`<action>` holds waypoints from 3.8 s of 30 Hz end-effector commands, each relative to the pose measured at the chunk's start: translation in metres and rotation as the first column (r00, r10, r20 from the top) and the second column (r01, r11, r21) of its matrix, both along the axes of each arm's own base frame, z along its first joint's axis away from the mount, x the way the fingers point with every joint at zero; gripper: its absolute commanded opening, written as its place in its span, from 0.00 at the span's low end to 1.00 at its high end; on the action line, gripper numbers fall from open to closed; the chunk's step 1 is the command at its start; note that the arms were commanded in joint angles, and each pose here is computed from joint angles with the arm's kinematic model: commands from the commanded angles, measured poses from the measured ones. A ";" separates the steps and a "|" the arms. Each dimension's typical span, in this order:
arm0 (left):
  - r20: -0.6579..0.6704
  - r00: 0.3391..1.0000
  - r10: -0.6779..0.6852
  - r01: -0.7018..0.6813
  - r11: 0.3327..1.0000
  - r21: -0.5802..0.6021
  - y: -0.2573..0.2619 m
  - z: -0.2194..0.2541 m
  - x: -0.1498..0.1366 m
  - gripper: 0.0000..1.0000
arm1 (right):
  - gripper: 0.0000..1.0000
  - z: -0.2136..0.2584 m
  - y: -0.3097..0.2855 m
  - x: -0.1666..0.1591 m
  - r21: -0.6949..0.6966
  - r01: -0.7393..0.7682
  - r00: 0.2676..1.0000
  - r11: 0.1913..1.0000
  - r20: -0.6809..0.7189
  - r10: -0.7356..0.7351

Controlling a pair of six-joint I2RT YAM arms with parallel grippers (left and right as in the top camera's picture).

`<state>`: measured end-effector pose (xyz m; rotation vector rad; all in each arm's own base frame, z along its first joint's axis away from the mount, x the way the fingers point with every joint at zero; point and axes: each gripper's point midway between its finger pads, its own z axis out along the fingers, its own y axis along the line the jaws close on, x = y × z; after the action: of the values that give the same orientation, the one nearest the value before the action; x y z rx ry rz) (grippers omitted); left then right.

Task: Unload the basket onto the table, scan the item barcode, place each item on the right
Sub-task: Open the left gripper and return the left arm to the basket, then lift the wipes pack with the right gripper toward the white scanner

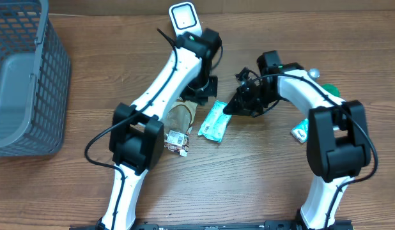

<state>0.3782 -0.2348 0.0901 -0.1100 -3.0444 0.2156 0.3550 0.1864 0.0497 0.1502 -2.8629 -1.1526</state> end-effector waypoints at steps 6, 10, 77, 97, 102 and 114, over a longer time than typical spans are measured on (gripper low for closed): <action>0.160 0.986 0.050 -0.038 0.996 -0.081 0.052 0.085 0.025 0.04 | 0.04 0.085 0.000 -0.010 0.101 -0.111 0.972 0.989 0.218 0.087; 0.134 0.987 0.087 -0.080 0.995 -0.052 0.089 0.088 0.025 0.04 | 0.04 0.105 0.004 -0.018 0.147 -0.125 0.968 0.981 0.235 0.088; 0.170 0.933 0.317 -0.342 0.929 0.142 0.227 0.084 0.042 1.00 | 0.04 0.110 0.004 -0.043 0.179 -0.103 0.991 0.978 0.104 0.086; 0.169 0.933 0.317 -0.342 0.929 0.142 0.227 0.084 0.042 0.99 | 0.04 0.110 0.004 -0.043 0.179 -0.104 0.991 0.978 0.105 0.086; 0.169 0.933 0.317 -0.342 0.929 0.142 0.227 0.084 0.042 1.00 | 0.04 0.110 0.004 -0.043 0.179 -0.104 0.991 0.978 0.105 0.086; 0.170 0.933 0.317 -0.342 0.929 0.142 0.227 0.084 0.042 1.00 | 0.04 0.126 -0.004 -0.011 0.069 -0.039 0.983 0.997 0.183 0.026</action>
<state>0.4180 -0.0099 0.1654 0.4357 -3.1564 -0.0202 0.3219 0.1847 0.1451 0.3226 -2.8371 -1.3357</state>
